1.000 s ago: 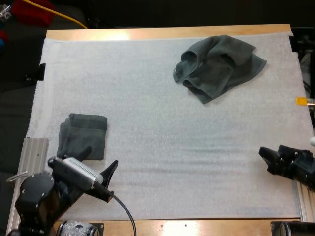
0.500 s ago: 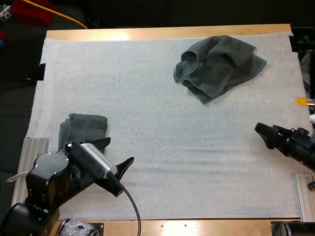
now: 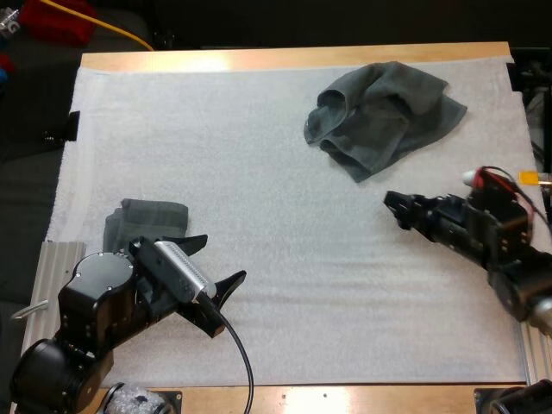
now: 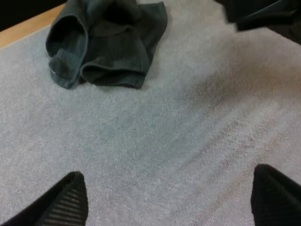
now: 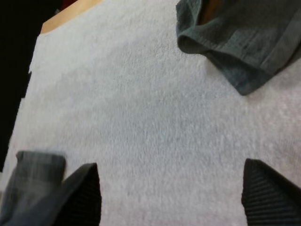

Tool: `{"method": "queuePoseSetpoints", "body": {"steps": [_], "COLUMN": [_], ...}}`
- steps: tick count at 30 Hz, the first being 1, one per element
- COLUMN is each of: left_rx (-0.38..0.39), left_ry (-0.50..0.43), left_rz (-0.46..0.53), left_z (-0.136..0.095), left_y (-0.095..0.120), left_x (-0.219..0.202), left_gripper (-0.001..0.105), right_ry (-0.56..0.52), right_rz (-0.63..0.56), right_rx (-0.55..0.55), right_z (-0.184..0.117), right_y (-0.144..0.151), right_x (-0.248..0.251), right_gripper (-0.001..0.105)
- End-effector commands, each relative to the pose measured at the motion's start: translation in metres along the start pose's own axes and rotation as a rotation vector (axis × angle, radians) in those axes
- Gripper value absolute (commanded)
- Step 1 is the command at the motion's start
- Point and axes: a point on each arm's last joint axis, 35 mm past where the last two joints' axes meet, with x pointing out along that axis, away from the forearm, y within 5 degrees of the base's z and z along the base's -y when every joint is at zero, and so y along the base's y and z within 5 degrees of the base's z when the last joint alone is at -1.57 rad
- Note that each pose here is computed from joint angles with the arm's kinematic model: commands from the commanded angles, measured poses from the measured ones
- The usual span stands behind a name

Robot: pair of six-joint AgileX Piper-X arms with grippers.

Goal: Pick towel from pile, fold and stack

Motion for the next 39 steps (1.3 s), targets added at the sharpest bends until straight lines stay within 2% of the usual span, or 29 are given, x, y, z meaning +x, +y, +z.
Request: {"method": "queuePoseSetpoints", "body": {"steps": [1,3,14,27,33,39], "left_rx": [0.011,0.011,0.008,0.004,-0.003,-0.003], "left_ry": [-0.022,-0.024,-0.024,-0.023,-0.022,-0.022], "left_rz": [-0.01,-0.01,-0.01,-0.025,-0.034,-0.034], "left_z": [0.004,0.004,0.004,0.004,0.004,0.004], "left_y": [-0.002,-0.002,-0.002,-0.002,-0.003,-0.003], "left_x": [-0.002,-0.002,-0.002,-0.002,-0.002,-0.002], "left_gripper": [0.069,0.069,0.069,0.069,0.069,0.069], "right_ry": [-0.026,-0.017,-0.02,0.02,0.036,0.065], "right_rz": [0.006,0.003,-0.049,-0.087,-0.139,-0.19], "right_rx": [0.023,0.097,0.237,0.267,0.383,0.419], "right_z": [0.005,0.003,-0.002,0.015,0.015,0.008], "right_y": [0.001,-0.005,-0.02,-0.028,-0.043,-0.062], "right_x": [0.003,0.023,0.063,0.116,0.14,0.157], "right_gripper": [0.062,0.062,0.062,0.062,0.062,0.062]}}
